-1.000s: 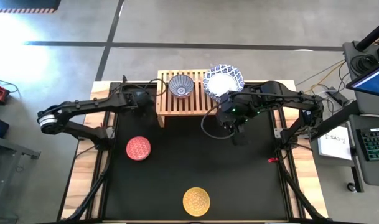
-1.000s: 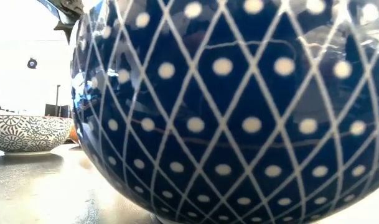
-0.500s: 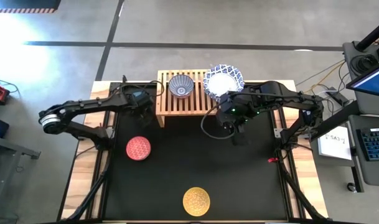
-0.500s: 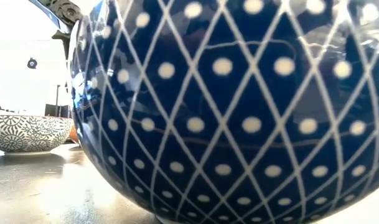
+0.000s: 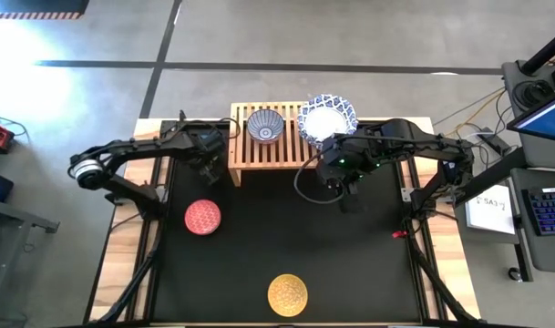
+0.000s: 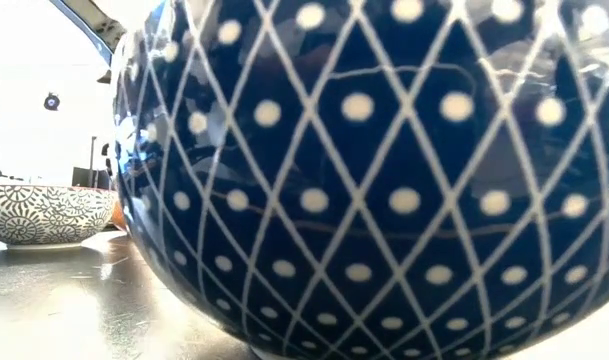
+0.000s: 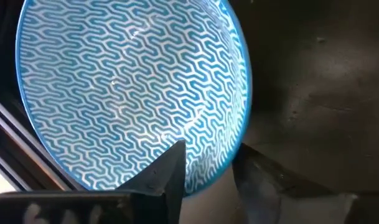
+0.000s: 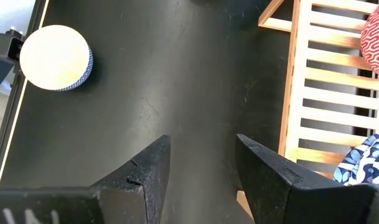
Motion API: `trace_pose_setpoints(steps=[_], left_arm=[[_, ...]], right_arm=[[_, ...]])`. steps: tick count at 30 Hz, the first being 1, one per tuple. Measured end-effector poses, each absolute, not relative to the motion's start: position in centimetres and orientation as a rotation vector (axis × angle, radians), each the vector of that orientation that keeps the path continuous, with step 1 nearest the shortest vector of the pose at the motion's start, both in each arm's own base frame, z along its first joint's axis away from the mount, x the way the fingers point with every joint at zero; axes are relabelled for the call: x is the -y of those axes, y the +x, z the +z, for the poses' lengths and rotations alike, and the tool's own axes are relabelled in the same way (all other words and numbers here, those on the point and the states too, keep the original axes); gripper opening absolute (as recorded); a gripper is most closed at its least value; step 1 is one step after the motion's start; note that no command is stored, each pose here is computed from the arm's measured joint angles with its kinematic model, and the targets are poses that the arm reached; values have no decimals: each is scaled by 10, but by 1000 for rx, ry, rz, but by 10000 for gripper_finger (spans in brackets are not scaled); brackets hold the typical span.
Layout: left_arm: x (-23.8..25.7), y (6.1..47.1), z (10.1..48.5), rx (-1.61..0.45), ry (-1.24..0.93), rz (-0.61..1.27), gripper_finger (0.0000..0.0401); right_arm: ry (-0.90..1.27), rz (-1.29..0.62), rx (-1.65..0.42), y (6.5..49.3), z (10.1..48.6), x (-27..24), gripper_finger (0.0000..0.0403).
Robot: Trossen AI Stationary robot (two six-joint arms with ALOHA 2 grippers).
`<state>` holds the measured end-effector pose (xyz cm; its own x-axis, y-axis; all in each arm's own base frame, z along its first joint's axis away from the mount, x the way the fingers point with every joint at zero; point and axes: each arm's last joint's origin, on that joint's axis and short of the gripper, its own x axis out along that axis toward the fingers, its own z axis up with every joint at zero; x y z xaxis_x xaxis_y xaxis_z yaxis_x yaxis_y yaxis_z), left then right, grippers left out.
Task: Place and stack bowls onto a shelf
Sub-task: Stack the orange patterned bowl on the red patterned bowl on the shelf
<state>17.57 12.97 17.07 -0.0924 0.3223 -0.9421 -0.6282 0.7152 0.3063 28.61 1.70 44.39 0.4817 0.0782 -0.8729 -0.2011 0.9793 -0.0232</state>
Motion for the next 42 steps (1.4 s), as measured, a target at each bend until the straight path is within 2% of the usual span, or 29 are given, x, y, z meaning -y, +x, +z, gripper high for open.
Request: trace_pose_setpoints(steps=[6, 8, 18, 24, 32, 37, 42], left_arm=[[-130, 176, 170, -1464, -269, 805, 22], [-129, 175, 170, -1473, -280, 803, 9], [-126, 171, 190, -1374, -264, 825, 5], [-117, 158, 218, -1204, -284, 871, 3], [-97, 146, 253, -943, -283, 827, 2], [-92, 147, 273, -799, -248, 802, 1], [-91, 158, 309, -712, -183, 764, 1]], right_arm=[[-128, 171, -1056, 286, 444, -17, 166], [-128, 170, -1056, 286, 444, -17, 166], [-126, 170, -1056, 286, 444, -17, 166], [-126, 169, -1056, 286, 444, -17, 166], [-128, 171, -1056, 286, 444, -17, 166], [-128, 171, -1056, 286, 444, -17, 166], [-113, 162, -1057, 286, 444, -17, 166]])
